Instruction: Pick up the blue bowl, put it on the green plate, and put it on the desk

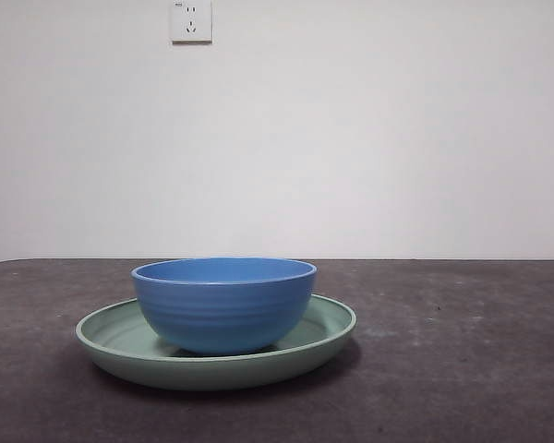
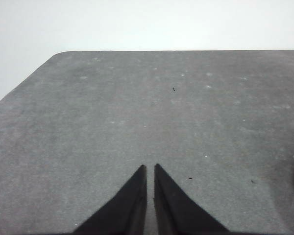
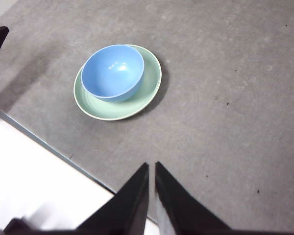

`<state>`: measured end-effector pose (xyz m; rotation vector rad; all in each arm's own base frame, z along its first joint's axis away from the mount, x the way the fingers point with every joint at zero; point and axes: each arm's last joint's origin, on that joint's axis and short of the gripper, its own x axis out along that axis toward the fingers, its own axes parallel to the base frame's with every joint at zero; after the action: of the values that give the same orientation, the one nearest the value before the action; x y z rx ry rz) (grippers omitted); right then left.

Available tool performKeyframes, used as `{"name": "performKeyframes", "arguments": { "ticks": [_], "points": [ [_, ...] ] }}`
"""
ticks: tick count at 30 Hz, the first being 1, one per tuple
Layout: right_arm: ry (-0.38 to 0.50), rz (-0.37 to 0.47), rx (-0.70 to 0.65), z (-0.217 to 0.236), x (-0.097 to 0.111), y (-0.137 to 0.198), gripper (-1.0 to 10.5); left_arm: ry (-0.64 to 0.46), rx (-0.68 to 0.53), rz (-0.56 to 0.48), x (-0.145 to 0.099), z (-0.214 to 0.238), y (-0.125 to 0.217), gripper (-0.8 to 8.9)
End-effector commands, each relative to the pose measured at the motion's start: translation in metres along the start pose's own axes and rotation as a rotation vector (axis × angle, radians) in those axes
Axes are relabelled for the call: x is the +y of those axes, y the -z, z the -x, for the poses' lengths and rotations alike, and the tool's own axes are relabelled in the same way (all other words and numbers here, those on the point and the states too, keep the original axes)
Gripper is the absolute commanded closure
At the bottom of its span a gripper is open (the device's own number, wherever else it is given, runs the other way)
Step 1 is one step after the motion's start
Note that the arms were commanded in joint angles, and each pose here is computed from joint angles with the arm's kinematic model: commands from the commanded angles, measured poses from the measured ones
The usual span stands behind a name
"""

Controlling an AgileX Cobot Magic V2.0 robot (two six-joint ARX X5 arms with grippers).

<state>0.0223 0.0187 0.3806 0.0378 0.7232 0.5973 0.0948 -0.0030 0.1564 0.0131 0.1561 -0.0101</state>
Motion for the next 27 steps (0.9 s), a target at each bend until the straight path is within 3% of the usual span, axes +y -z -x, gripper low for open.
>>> {"name": "performKeyframes", "arguments": {
  "ticks": [1, 5, 8, 13, 19, 27],
  "points": [
    [-0.007, -0.003, -0.039, -0.004, 0.0, 0.0, 9.3, -0.013, 0.024, -0.005, 0.0, -0.002, 0.007, 7.89],
    [-0.01, 0.007, -0.113, -0.026, -0.005, 0.008, 9.3, -0.013, 0.024, -0.005, 0.0, -0.002, 0.007, 7.89],
    [-0.021, 0.03, -0.313, -0.046, -0.009, 0.008, 9.3, -0.013, 0.024, -0.005, 0.0, -0.002, 0.007, 7.89],
    [-0.037, 0.174, -0.614, -0.08, -0.015, 0.018, 9.3, -0.013, 0.024, -0.005, 0.0, -0.002, 0.007, 7.89],
    [0.215, 0.256, -0.719, -0.123, -0.041, 0.058, 9.3, -0.013, 0.024, -0.005, 0.0, -0.002, 0.007, 7.89],
    [0.511, 0.149, -0.717, -0.149, -0.079, 0.097, 9.3, -0.013, 0.023, -0.005, 0.0, -0.002, 0.007, 7.89]
  ]
}}
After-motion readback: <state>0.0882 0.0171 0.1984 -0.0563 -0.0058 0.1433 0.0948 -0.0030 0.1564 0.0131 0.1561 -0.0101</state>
